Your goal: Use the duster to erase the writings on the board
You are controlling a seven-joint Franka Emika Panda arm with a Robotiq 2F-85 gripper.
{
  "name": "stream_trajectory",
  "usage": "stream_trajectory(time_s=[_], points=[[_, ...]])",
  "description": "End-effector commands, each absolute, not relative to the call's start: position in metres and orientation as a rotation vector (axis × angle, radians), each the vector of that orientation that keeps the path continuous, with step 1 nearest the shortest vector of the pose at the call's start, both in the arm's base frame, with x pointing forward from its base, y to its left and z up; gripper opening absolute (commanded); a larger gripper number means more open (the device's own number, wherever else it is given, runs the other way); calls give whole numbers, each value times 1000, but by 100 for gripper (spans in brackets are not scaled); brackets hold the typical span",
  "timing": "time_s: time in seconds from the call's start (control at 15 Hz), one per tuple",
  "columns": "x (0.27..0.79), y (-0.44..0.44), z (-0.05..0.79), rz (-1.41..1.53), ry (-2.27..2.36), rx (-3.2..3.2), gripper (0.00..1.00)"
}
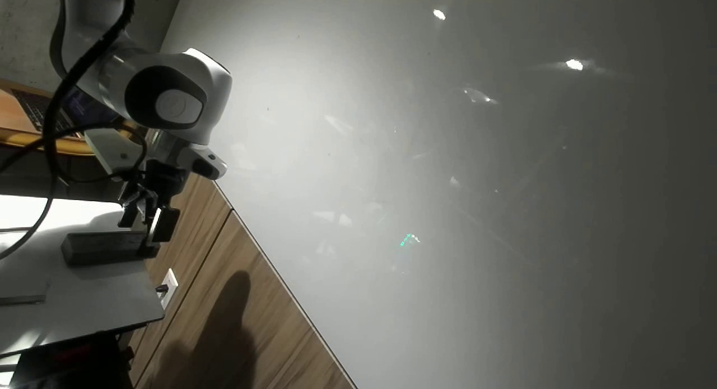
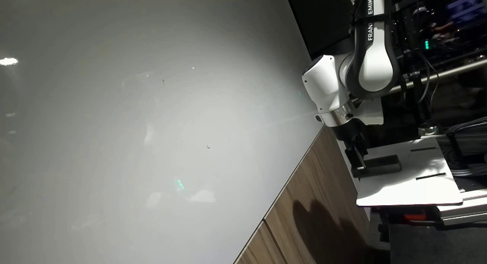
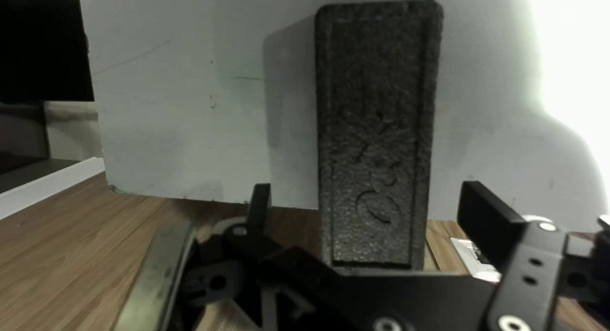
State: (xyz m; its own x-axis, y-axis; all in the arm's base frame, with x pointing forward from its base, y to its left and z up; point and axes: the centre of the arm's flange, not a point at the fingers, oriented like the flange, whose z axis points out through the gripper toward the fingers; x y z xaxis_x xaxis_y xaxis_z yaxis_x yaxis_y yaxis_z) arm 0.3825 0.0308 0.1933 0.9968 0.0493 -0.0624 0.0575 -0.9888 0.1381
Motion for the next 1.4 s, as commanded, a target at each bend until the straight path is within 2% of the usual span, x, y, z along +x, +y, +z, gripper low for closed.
stream_trajectory(time_s=[0.0, 0.53, 0.8, 1.33], points=[[372, 34, 217, -32, 96, 3018, 100], [363, 53, 326, 61, 289, 3004, 100], [360, 50, 388, 204, 411, 3010, 100], [325, 27, 471, 373, 582, 2955, 100]])
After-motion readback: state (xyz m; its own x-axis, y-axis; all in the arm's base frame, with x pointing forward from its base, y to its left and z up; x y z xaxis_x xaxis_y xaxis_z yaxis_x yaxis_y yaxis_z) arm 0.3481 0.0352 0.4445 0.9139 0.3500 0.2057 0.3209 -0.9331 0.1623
